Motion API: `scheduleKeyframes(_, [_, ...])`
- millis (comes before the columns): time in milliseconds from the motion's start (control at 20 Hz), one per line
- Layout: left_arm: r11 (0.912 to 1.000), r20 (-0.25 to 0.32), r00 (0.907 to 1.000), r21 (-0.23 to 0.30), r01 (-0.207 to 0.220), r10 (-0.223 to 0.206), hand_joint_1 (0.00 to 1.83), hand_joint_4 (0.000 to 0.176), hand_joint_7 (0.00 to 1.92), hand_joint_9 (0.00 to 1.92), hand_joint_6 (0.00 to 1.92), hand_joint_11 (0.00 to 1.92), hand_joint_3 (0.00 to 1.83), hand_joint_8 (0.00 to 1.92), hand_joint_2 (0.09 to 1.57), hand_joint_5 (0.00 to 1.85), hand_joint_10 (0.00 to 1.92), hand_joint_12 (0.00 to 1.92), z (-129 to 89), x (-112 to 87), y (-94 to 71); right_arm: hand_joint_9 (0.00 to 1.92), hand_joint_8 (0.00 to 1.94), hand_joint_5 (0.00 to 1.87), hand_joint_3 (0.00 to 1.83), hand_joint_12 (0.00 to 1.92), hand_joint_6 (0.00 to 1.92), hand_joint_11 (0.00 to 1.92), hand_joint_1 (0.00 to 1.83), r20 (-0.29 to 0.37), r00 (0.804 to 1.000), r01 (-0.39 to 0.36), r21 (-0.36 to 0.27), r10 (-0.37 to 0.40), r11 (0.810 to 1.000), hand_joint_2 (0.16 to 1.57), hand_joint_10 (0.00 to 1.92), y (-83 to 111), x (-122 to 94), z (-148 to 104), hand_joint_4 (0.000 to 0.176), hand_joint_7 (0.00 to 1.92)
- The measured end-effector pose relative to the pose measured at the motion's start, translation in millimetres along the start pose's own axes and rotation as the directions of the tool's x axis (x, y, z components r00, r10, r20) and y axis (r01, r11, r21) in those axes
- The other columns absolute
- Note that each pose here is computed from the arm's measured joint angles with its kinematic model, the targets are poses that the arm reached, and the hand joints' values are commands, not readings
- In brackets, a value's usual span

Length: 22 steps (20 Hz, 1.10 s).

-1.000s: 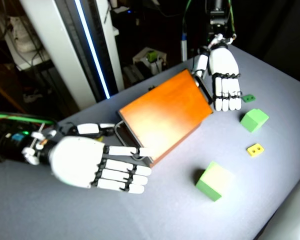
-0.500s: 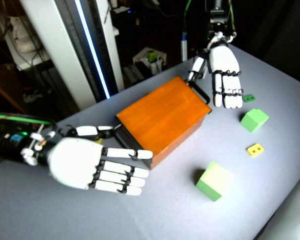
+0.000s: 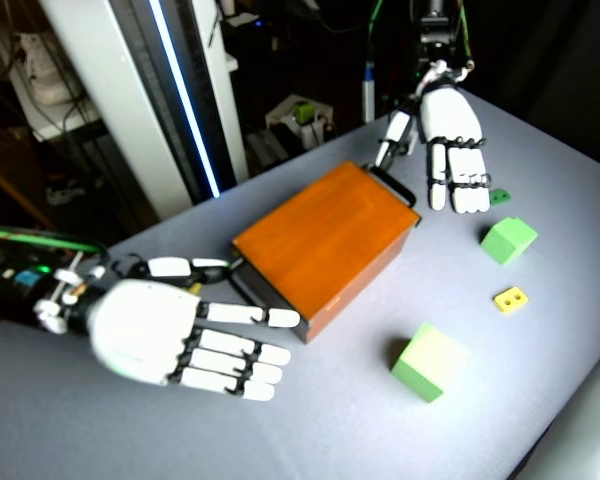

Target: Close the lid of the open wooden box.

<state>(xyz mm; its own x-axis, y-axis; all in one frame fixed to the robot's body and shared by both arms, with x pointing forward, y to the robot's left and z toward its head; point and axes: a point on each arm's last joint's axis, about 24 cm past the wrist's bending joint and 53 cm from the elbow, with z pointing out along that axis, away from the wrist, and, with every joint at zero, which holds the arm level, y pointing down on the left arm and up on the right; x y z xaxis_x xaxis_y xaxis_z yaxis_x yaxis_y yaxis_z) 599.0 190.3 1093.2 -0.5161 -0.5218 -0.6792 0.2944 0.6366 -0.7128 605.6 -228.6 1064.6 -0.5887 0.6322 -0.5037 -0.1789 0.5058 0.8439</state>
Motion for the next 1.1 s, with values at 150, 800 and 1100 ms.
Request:
scheduleKeyframes(150, [1.0000, 0.008, 1.0000, -0.006, 0.004, -0.004, 0.66, 0.176, 0.00, 0.00, 0.00, 0.00, 0.00, 0.00, 0.92, 0.00, 0.00, 0.00, -2.2, -1.4, 1.7, 0.00, 0.00, 0.00, 0.00, 0.00, 0.00, 0.00, 0.55, 0.005, 1.000, 0.002, 0.019, -0.002, 1.000, 0.91, 0.00, -5.2, -1.9, -7.6, 0.176, 0.00])
scheduleKeyframes(800, [0.9960, 0.173, 0.9849, 0.088, -0.016, 0.001, 0.00, 0.000, 0.11, 0.03, 0.01, 0.00, 0.01, 0.00, 1.47, 0.11, 0.00, 0.00, -12.7, -51.6, -25.0, 0.03, 0.00, 0.05, 0.02, 0.02, 0.01, 0.08, 0.22, 0.161, 0.987, 0.038, -0.118, -0.019, 0.992, 1.31, 0.01, 34.5, -50.0, -24.4, 0.057, 0.02])
scheduleKeyframes(1100, [0.9762, 0.256, 0.9667, 0.212, -0.043, -0.013, 0.00, 0.000, 0.08, 0.01, 0.00, 0.00, 0.02, 0.00, 1.55, 0.07, 0.00, 0.00, -18.6, -71.9, -60.1, 0.14, 0.01, 0.19, 0.00, 0.02, 0.01, 0.12, 0.23, 0.227, 0.974, 0.089, -0.267, -0.028, 0.960, 1.42, 0.01, 80.8, -68.7, -30.2, 0.013, 0.17])
